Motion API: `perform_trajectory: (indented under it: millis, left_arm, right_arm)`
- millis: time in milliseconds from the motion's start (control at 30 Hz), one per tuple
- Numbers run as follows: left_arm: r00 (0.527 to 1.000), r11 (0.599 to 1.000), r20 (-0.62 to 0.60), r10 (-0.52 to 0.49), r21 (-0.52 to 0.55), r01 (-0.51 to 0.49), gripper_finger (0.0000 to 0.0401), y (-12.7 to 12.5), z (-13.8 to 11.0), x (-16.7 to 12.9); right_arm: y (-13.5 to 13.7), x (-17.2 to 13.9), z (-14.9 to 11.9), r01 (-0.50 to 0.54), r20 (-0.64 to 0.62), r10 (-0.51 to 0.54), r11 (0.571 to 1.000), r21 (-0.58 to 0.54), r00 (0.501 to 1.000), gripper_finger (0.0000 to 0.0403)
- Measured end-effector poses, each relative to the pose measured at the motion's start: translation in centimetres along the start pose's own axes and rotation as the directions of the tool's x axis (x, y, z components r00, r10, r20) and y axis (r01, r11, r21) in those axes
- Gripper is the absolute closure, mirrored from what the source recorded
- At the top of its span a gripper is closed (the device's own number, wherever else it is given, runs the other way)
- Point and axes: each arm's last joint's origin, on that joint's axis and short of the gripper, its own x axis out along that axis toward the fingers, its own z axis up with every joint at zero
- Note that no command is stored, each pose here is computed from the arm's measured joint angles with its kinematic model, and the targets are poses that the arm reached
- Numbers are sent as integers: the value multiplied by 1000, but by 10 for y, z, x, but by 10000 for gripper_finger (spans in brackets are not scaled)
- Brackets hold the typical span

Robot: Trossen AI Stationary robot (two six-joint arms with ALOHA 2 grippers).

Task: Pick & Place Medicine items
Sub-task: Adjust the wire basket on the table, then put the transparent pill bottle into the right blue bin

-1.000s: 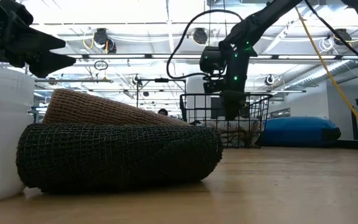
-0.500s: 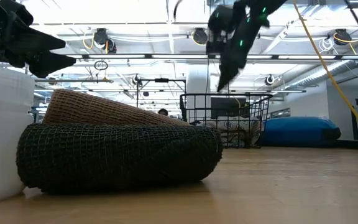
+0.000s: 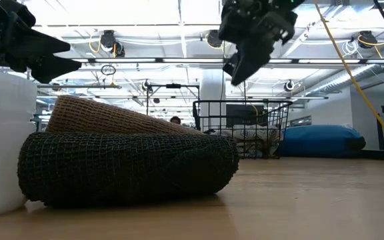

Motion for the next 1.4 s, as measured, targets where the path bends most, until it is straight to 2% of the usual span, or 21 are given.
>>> perform_trajectory:
  millis: [233, 633, 1100, 1400]
  left_arm:
    - [1000, 1000, 0, 0, 0, 0, 50, 0, 0, 0]
    - [1000, 1000, 0, 0, 0, 0, 50, 0, 0, 0]
    - [1000, 1000, 0, 1, 0, -1, 50, 0, 0, 0]
    - [1000, 1000, 0, 1, 0, -1, 50, 0, 0, 0]
  right_arm:
    - [-3, 20, -20, 179, -56, -176, 982, 64, 983, 403]
    - [-9, 26, -34, 371, -132, -361, 926, 65, 923, 403]
    - [-8, 24, -34, 352, -122, -343, 934, 64, 932, 403]
    - [0, 0, -28, 370, -49, -367, 926, 75, 929, 403]
